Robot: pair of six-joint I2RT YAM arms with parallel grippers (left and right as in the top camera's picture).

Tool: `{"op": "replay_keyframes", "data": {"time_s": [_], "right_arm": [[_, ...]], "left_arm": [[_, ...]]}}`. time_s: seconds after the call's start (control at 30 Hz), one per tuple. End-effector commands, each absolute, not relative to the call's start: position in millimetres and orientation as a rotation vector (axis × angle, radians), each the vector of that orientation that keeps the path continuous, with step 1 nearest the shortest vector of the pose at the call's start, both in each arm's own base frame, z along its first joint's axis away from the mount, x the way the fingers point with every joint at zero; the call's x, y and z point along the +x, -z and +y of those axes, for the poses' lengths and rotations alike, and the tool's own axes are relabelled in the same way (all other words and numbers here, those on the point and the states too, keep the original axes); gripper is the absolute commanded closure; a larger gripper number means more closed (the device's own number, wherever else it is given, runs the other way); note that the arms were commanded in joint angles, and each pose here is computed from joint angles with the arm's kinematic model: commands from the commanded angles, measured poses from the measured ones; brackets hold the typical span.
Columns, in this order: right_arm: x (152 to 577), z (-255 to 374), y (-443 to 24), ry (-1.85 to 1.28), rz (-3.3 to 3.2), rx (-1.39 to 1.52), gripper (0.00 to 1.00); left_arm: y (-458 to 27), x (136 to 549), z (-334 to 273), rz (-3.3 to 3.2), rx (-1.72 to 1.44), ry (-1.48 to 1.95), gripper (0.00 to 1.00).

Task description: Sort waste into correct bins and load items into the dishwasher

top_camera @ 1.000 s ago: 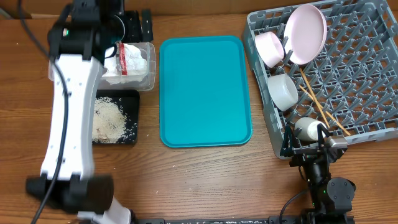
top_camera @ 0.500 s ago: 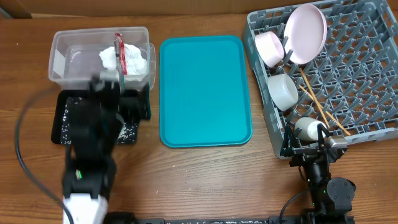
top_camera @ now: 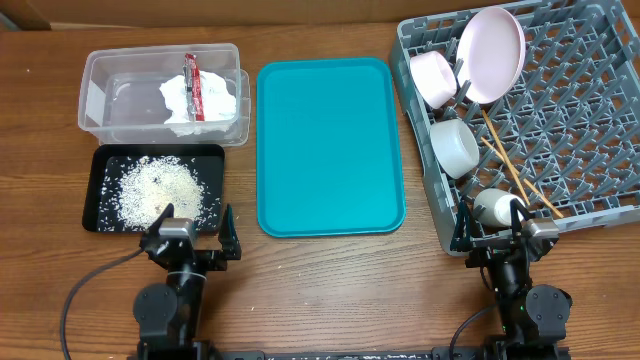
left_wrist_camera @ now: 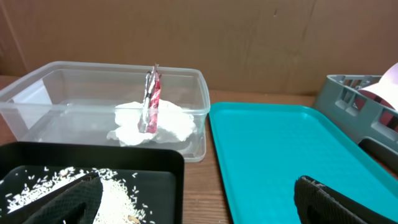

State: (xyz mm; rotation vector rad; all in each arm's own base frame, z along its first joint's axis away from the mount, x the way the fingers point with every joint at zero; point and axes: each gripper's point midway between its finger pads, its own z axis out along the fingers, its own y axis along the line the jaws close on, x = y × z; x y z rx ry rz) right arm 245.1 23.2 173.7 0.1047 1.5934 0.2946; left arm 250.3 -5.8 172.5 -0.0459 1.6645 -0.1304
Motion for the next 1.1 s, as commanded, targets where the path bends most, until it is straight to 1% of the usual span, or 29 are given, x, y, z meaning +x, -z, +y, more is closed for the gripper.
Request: {"op": "replay_keyframes", "data": {"time_s": [0.0,0.13,1.07], "right_arm": [[245.0,25.5,-171.4,-0.303,1.592,0.097,0.00],[245.0,25.5,-171.4,-0.303,1.592,0.097,0.00],[245.0,25.5,-171.4,-0.303,1.592,0.097,0.00]], "left_arm": [[-164.0,247.7,-0.2,1.631,-0.080,0.117,0.00],[-156.8,246.0,3.6,1.642,-0.092,0.092,0.00],[-156.8,246.1,3.2,1.642,-0.091,0.094,0.00]]}}
